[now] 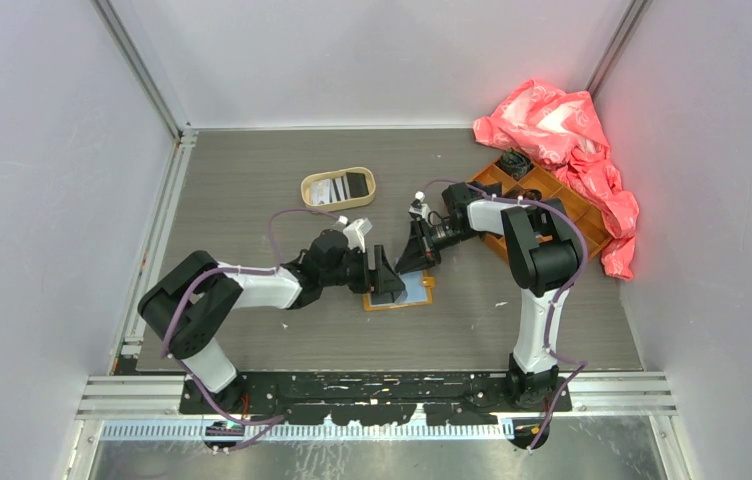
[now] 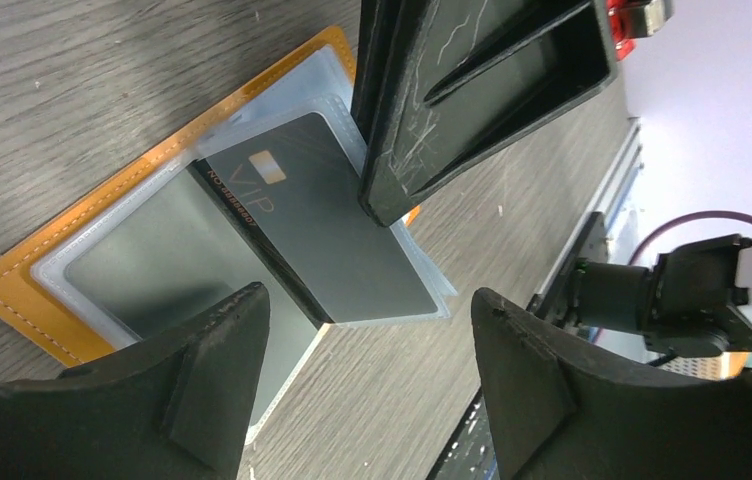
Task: Put the credit cards into the card holder
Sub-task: Turn over the card holder at the center of the board.
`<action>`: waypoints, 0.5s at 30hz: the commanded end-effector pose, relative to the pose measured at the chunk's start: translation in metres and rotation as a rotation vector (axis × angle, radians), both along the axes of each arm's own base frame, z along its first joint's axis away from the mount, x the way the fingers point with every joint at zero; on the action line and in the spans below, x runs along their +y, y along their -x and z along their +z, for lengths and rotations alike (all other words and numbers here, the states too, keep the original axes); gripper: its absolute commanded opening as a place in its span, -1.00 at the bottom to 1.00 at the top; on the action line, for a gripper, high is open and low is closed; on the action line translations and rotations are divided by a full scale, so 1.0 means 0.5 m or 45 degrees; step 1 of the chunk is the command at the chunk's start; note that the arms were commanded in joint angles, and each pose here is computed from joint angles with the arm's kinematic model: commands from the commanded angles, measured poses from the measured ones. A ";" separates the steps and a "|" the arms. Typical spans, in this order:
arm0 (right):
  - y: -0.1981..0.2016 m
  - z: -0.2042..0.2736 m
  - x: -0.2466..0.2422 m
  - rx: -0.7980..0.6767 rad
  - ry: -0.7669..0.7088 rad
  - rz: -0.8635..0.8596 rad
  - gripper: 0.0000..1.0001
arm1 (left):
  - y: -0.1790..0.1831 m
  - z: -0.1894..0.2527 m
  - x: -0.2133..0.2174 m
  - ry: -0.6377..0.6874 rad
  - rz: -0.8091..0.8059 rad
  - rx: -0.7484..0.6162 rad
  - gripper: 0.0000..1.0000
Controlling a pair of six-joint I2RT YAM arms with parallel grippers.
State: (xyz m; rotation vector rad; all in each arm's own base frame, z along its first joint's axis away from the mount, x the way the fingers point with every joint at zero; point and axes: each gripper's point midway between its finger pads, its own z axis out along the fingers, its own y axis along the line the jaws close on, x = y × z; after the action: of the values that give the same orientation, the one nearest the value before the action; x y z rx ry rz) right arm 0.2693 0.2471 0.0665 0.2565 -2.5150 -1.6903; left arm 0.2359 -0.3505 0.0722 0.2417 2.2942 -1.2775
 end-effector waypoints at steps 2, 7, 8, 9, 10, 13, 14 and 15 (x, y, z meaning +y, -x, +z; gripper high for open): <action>0.000 0.004 0.009 -0.001 -0.020 0.007 -0.54 | -0.016 0.017 -0.007 -0.112 0.023 -0.103 0.48; 0.000 0.002 0.009 0.001 -0.013 0.006 -0.55 | -0.015 0.013 -0.003 -0.170 0.035 -0.119 0.48; 0.000 0.002 0.010 -0.001 -0.013 0.007 -0.55 | -0.015 0.013 -0.003 -0.173 0.037 -0.121 0.48; 0.000 0.002 0.009 -0.001 -0.012 0.005 -0.55 | -0.015 0.012 -0.002 -0.177 0.038 -0.120 0.48; 0.000 0.002 0.009 0.000 -0.011 0.006 -0.55 | -0.016 0.012 -0.001 -0.180 0.039 -0.122 0.48; 0.001 0.002 0.010 -0.003 -0.010 0.008 -0.54 | -0.017 0.007 -0.002 -0.186 0.038 -0.117 0.47; 0.000 0.002 0.010 -0.004 -0.010 0.008 -0.54 | -0.017 0.006 -0.002 -0.188 0.037 -0.114 0.46; 0.000 0.002 0.010 -0.005 -0.009 0.007 -0.54 | -0.017 0.006 -0.003 -0.187 0.036 -0.115 0.45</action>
State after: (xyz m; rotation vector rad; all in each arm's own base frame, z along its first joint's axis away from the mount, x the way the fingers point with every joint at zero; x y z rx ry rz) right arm 0.2692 0.2493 0.0664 0.2565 -2.5152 -1.6870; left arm 0.2330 -0.3475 0.0574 0.2911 2.3712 -1.0820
